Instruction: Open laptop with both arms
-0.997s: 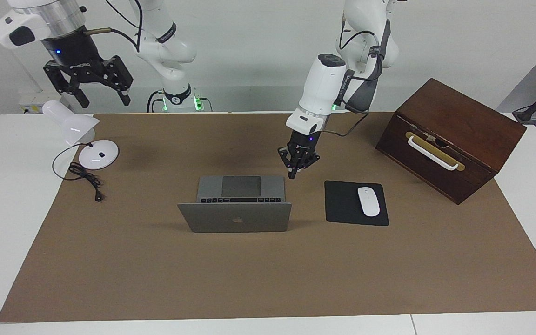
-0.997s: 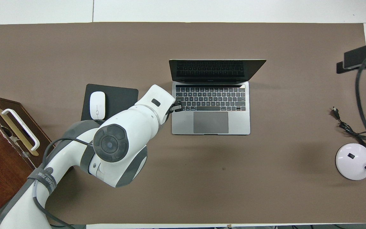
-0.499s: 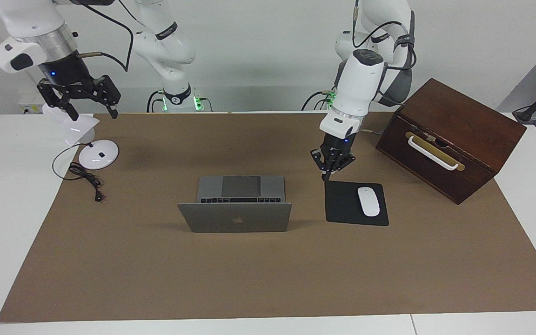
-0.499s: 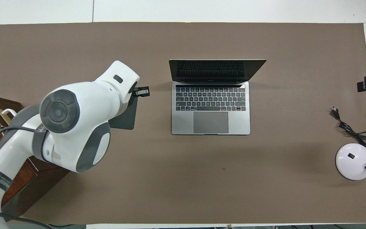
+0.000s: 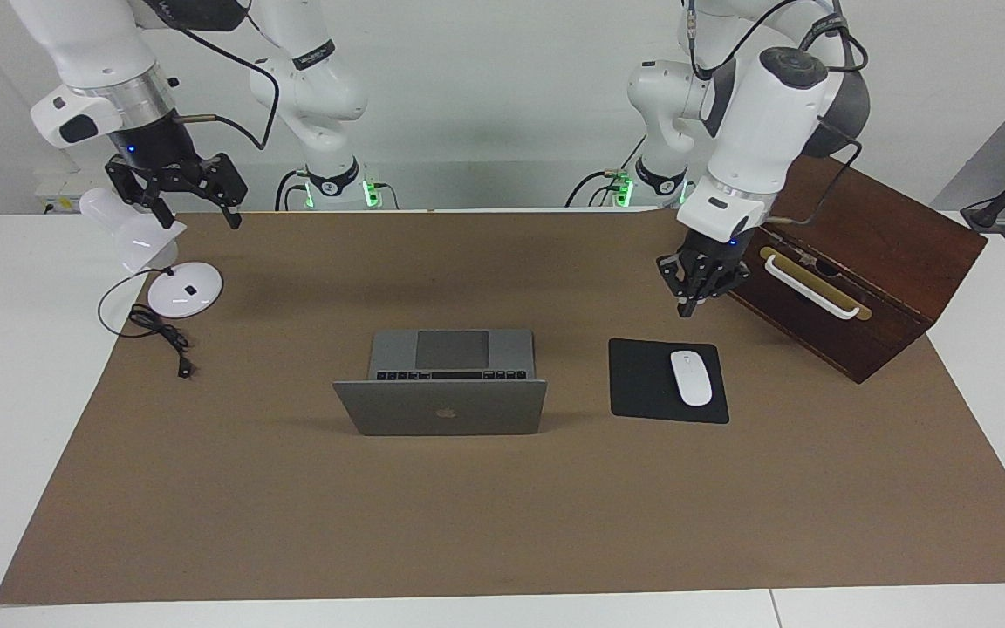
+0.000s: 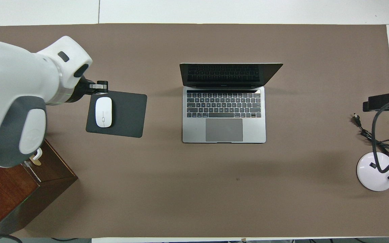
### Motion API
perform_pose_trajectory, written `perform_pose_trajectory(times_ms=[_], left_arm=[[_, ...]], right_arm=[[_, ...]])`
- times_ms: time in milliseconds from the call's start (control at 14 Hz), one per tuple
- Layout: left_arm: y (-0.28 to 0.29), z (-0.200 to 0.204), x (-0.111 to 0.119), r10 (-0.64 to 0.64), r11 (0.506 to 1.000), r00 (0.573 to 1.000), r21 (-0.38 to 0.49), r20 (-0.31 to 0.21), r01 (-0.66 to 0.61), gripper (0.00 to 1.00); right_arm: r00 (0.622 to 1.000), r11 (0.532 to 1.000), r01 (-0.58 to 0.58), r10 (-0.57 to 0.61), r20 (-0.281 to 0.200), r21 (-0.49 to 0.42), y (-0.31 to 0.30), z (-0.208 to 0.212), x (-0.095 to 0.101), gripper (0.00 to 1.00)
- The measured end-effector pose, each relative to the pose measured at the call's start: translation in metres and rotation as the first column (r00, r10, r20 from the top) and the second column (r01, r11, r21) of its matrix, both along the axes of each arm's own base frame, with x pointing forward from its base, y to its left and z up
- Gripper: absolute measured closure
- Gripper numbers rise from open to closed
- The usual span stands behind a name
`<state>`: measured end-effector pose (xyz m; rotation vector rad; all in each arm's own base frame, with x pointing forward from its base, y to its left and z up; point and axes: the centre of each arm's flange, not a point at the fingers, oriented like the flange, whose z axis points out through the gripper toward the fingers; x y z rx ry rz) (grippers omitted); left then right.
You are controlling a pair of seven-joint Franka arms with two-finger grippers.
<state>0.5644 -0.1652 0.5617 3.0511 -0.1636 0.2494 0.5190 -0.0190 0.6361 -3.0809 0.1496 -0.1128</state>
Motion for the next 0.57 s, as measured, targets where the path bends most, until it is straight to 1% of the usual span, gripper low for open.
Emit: perform_pose_trajectory(times_ms=[214,356,570], left_arm=[[0.057,0.026,-0.004,-0.05,0.998,0.998,0.03,-0.048,0.052,0.99],[0.104,0.035,-0.008,-0.064,0.997,0.996,0.041,-0.068,0.067,0.99],[0.157,0.038,-0.016,-0.068,0.994,0.991,0.079,-0.117,0.077,0.99]], right_arm=[[1.0,0.999,0.028,-0.029,0.004,0.045,0.004,0.001,0.0,0.0],[1.0,0.999,0.013,-0.014,0.024,0.046,0.005,0.003,0.002,0.0],[0.999,0.999,-0.027,0.025,0.033,0.045,0.023,0.004,0.003,0.0]])
